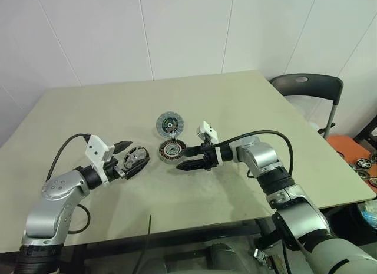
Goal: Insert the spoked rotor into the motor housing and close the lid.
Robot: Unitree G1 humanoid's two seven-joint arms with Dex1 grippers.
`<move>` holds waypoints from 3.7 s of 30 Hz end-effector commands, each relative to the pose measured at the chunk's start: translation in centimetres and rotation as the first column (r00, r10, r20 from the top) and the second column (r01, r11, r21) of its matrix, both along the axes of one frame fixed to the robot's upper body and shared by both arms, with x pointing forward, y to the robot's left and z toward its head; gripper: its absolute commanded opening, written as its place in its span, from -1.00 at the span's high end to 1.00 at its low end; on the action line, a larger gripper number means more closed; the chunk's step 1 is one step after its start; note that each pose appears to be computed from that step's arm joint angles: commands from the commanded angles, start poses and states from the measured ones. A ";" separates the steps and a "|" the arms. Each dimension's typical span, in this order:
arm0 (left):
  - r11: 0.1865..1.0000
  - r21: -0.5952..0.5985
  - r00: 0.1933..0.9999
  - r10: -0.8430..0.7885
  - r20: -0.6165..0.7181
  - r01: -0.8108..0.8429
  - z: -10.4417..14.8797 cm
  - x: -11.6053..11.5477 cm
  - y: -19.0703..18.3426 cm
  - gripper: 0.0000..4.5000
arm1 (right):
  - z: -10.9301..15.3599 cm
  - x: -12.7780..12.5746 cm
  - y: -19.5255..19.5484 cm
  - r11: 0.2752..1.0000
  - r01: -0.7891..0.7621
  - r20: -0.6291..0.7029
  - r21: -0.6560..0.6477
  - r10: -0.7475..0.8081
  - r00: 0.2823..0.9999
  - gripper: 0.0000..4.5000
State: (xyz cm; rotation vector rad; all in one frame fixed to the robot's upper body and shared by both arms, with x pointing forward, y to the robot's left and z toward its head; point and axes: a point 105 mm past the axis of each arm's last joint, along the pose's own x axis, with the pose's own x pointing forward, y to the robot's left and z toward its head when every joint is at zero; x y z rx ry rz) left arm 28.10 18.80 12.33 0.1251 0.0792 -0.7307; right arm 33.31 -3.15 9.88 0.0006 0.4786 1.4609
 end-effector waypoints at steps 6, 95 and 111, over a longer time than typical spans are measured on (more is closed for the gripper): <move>0.998 0.033 0.995 0.049 0.085 -0.052 2.6 -0.2 1.7 -0.98 | 2.2 -0.1 1.9 0.997 -0.058 0.075 0.054 0.053 0.996 -0.53; 0.978 0.181 0.994 -0.106 0.026 0.100 2.0 0.2 2.9 -0.98 | 2.9 3.4 -4.3 0.985 0.172 0.163 0.001 -0.169 0.972 -0.53; 0.980 0.199 0.997 -0.041 0.061 0.028 3.2 0.7 4.9 -0.98 | 3.0 4.6 -4.1 0.977 0.213 0.196 0.001 -0.209 0.958 -0.53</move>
